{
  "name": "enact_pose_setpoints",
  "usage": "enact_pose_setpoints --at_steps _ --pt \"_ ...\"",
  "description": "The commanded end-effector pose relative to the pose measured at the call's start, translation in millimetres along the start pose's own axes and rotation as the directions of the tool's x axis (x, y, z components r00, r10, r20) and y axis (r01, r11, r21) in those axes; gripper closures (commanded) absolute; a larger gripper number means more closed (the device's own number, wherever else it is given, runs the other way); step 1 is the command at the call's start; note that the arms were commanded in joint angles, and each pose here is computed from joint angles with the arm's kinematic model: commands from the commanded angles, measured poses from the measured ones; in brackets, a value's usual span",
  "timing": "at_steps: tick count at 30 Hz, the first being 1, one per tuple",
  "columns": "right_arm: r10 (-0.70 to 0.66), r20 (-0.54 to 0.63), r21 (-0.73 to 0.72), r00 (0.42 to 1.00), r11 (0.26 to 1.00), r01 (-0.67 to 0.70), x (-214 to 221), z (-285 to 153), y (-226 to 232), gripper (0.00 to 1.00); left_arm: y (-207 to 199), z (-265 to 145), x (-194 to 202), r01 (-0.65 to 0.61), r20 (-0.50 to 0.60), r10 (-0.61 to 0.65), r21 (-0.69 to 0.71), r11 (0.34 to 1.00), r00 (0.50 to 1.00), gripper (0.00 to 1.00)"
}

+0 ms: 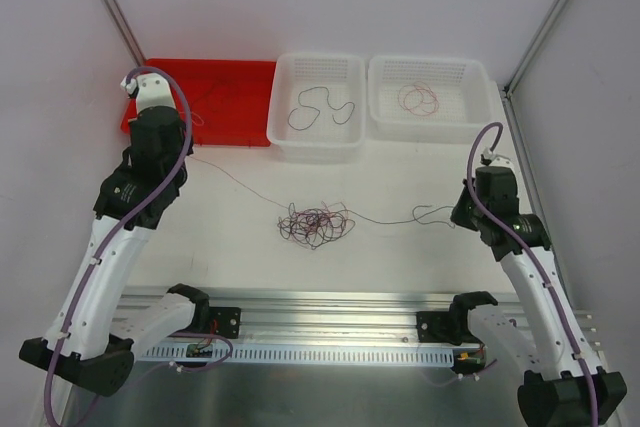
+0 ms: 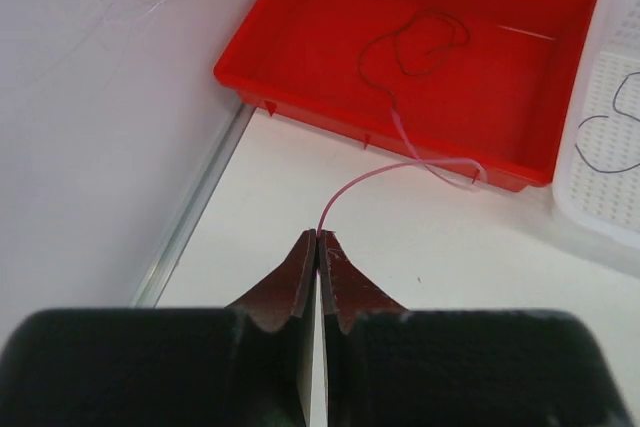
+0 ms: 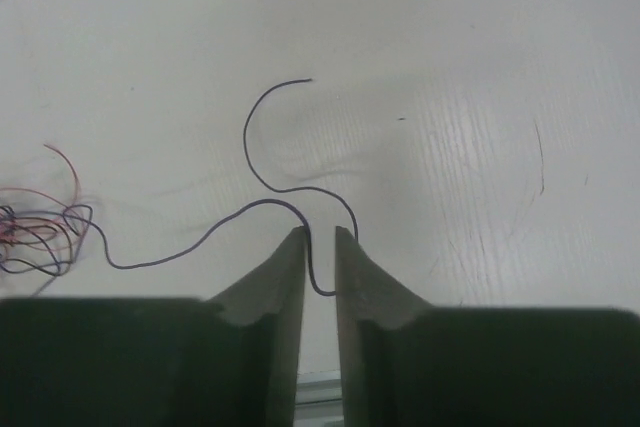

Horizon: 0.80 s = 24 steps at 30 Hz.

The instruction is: Untangle the cables

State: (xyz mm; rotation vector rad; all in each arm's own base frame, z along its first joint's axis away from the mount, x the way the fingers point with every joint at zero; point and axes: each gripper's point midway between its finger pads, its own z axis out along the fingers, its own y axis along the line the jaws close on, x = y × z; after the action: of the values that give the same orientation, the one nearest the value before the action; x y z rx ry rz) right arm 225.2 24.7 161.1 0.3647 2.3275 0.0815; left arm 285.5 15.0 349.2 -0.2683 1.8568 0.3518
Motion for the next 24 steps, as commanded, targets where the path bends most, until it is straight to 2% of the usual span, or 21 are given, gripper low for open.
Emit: enact_pose_setpoints --at_steps 1,3,4,6,9,11,12,15,17,18,20,21,23,24 --pt "-0.008 -0.046 -0.048 0.999 0.999 0.006 10.0 3.4 7.1 0.75 -2.0 -12.1 -19.2 0.021 0.032 -0.024 0.067 0.998 0.999 1.00" --pt "-0.033 -0.043 -0.120 0.999 0.992 0.028 9.7 -0.2 18.8 0.63 -18.6 -14.5 -12.6 0.024 0.012 -0.026 0.161 0.987 1.000 1.00" --pt "-0.043 -0.031 -0.143 0.999 0.989 0.038 6.8 -2.9 23.0 0.49 -31.3 -19.4 -9.3 0.037 0.001 -0.038 0.240 0.970 0.999 1.00" --pt "-0.068 0.004 -0.185 0.998 0.980 0.067 0.9 -12.3 30.9 0.36 -43.6 -19.9 6.3 0.038 -0.035 -0.029 0.300 0.953 0.999 1.00" --pt "-0.146 0.054 -0.306 0.988 0.939 0.155 -7.1 -32.6 55.4 0.31 -64.1 -24.0 28.6 0.046 -0.085 -0.012 0.404 0.914 0.996 1.00" --pt "-0.162 0.107 -0.395 0.981 0.899 0.191 -16.8 -46.0 76.0 0.30 -72.5 -23.5 42.7 0.042 -0.105 0.005 0.442 0.896 0.994 1.00" --pt "-0.185 0.104 -0.475 0.977 0.854 0.212 -11.7 -53.6 93.3 0.30 -73.9 -23.4 44.9 0.042 -0.103 0.005 0.449 0.893 0.995 1.00" --pt "-0.269 0.154 -0.597 0.951 0.742 0.306 -9.2 -64.2 133.8 0.30 -75.1 -23.9 49.3 0.045 -0.103 0.003 0.457 0.888 0.995 1.00" --pt "-0.335 0.170 -0.622 0.927 0.693 0.364 -4.7 -57.0 156.3 0.31 -73.4 -24.9 46.4 0.049 -0.096 -0.006 0.453 0.890 0.995 1.00" --pt "-0.374 0.183 -0.659 0.909 0.640 0.395 3.5 -62.0 172.5 0.32 -72.9 -25.3 45.8 0.051 -0.096 -0.009 0.452 0.891 0.995 1.00" --pt "-0.394 0.212 -0.695 0.894 0.583 0.421 5.9 -58.0 197.1 0.34 -72.1 -26.7 41.0 0.061 -0.090 -0.022 0.450 0.891 0.996 1.00" --pt "-0.435 0.191 -0.725 0.880 0.541 0.426 18.8 -51.3 212.7 0.36 -70.9 -26.8 38.9 0.067 -0.087 -0.031 0.445 0.893 0.996 1.00" --pt "-0.449 0.225 -0.748 0.865 0.489 0.449 19.3 -48.5 234.6 0.39 -68.7 -30.1 34.9 0.085 -0.081 -0.054 0.442 0.893 0.995 1.00" --pt "-0.494 0.229 -0.755 0.839 0.454 0.473 27.2 -42.4 249.8 0.41 -67.9 -30.4 35.3 0.088 -0.082 -0.057 0.439 0.894 0.995 1.00"
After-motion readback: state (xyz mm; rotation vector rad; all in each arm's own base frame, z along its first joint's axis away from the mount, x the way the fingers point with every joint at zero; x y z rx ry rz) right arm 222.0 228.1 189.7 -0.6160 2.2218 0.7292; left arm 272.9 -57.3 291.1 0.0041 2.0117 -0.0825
